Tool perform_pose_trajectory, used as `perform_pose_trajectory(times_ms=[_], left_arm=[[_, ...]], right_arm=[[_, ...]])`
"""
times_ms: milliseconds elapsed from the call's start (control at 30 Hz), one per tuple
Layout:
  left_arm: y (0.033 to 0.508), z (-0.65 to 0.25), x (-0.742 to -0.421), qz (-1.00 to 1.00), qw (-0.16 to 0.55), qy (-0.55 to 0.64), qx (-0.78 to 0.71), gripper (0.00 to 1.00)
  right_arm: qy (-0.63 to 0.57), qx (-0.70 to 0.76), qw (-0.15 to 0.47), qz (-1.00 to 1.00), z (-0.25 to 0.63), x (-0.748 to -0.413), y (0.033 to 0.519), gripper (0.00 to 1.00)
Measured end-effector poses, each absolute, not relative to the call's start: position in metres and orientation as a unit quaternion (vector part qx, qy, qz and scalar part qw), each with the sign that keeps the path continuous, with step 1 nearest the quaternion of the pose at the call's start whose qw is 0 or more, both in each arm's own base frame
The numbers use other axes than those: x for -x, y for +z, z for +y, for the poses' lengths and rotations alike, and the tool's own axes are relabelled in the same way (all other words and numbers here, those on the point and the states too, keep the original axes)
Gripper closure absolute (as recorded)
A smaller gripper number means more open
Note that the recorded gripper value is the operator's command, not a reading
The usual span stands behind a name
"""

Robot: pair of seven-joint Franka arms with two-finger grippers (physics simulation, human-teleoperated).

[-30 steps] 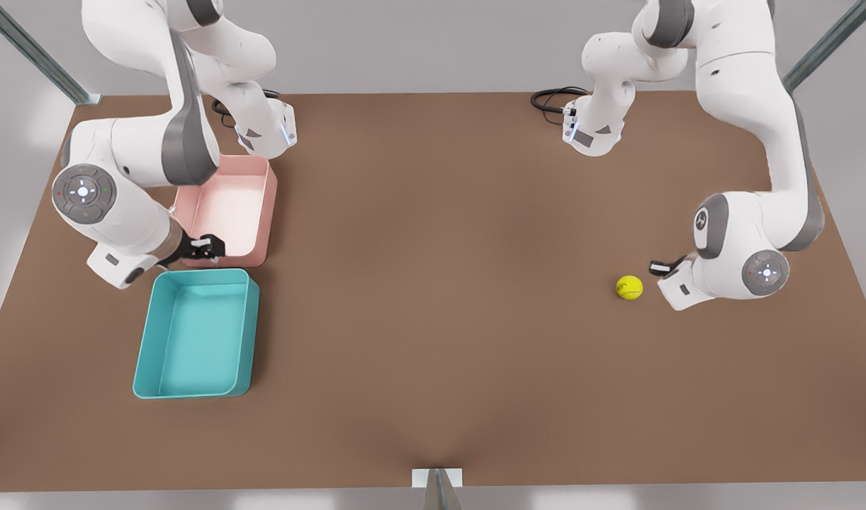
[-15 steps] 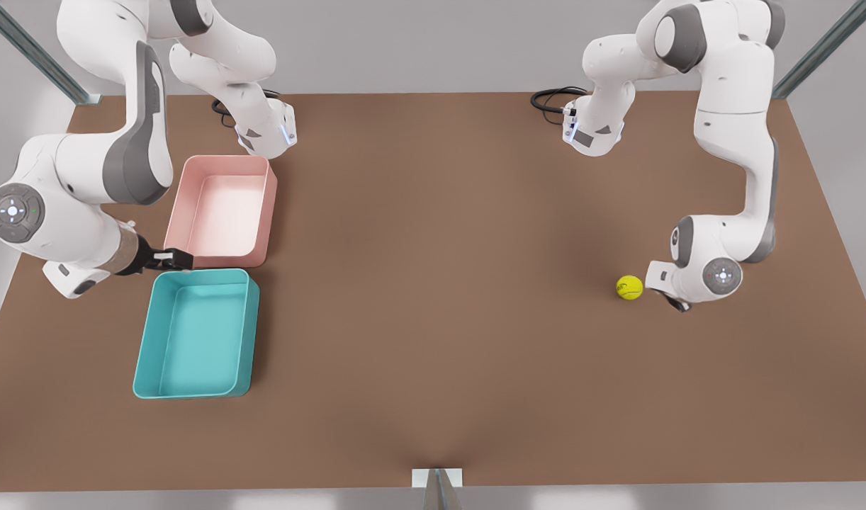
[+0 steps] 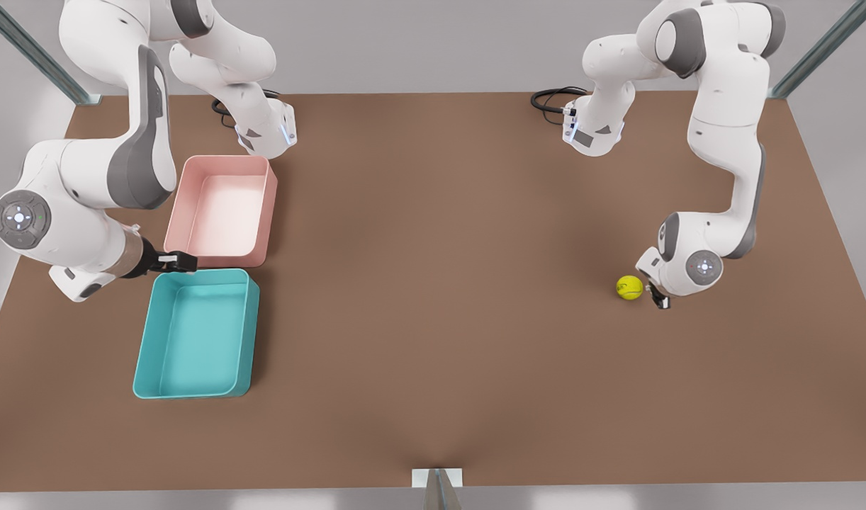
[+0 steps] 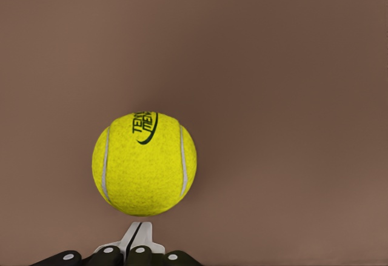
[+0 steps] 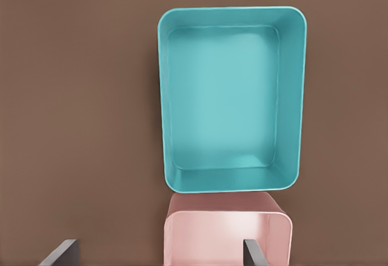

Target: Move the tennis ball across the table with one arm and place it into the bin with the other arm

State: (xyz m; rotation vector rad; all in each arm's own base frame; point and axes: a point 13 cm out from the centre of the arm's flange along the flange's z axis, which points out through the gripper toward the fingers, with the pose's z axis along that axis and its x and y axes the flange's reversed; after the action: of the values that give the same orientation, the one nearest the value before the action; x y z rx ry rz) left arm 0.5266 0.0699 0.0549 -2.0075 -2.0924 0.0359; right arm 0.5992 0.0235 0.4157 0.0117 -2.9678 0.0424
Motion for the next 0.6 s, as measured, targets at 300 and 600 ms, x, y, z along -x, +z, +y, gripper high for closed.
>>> perform_pose_trajectory(times_ms=[300,600], left_arm=[[0.048,0.085,-0.515,-0.686,0.113,0.002,0.719,0.79],[0.045,0.078,-0.513,-0.664,0.105,-0.002,0.74,0.79]], right_arm=[[0.02,-0.004,0.1,-0.995,0.02,-0.594,0.412,0.0],[0.022,-0.007,0.109,-0.994,0.024,-0.594,0.405,0.0]])
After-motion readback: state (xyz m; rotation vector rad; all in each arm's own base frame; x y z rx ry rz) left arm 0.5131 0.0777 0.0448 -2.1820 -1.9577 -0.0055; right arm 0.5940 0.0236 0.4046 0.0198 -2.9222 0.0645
